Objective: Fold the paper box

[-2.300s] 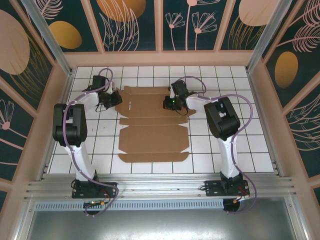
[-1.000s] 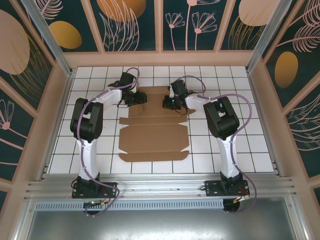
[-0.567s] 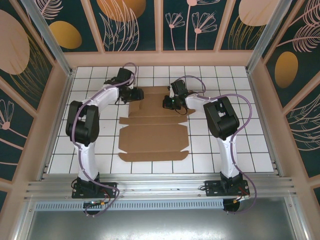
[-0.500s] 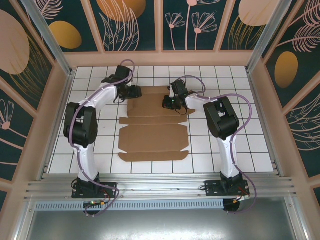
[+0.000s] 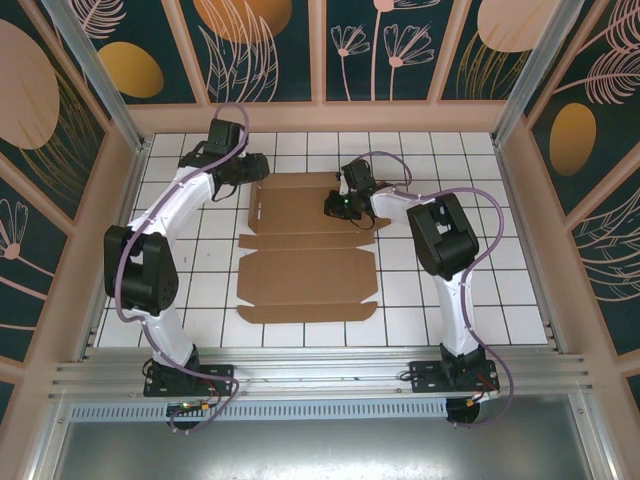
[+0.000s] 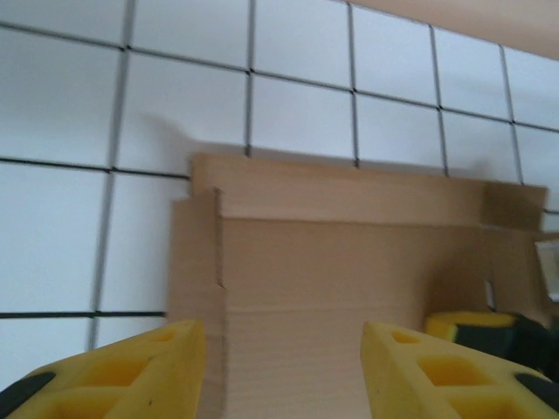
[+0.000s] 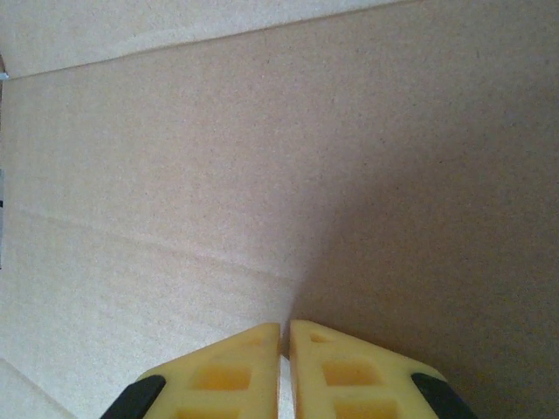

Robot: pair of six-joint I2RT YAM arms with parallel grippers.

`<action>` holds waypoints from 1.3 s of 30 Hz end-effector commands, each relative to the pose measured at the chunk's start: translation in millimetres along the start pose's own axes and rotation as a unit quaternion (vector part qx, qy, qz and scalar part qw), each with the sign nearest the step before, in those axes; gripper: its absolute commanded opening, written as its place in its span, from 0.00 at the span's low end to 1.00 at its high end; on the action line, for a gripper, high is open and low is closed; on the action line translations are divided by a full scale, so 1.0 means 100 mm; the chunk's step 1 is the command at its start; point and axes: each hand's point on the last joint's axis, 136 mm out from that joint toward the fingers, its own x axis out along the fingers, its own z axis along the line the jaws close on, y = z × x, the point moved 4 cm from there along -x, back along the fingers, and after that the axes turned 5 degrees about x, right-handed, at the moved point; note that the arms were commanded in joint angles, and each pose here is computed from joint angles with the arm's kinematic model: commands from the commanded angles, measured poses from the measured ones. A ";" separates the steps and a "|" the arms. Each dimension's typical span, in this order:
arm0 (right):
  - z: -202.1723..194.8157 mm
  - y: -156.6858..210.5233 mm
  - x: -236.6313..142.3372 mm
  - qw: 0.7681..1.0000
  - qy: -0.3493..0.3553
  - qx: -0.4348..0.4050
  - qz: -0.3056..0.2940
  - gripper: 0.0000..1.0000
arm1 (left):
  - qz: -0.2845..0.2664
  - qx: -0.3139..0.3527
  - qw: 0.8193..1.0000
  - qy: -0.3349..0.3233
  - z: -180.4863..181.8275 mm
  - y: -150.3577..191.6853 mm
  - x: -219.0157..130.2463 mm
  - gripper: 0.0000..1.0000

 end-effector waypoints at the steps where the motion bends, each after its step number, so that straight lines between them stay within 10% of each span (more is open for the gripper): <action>1: -0.09 0.08 -0.10 0.999 0.028 0.030 0.026 0.14 | 0.012 0.003 0.994 0.105 -0.46 0.04 -0.03 0.50; 8: -0.20 -0.05 -0.15 0.998 0.038 0.048 0.013 0.14 | 0.069 -0.004 0.986 0.150 -0.78 0.35 0.23 0.47; 20: -0.16 -0.97 -0.99 0.992 -0.072 0.038 -0.099 0.27 | 0.076 0.039 0.992 -0.090 0.11 0.62 0.63 0.44; 31: -0.70 -1.71 -0.90 0.990 0.019 -0.015 -0.138 0.57 | 0.061 0.022 0.991 0.115 -0.83 0.76 0.52 0.39; 39: -0.85 -1.69 -0.44 0.997 -0.023 -0.014 -0.074 0.54 | 0.156 0.039 0.985 0.060 -0.61 1.51 0.79 0.35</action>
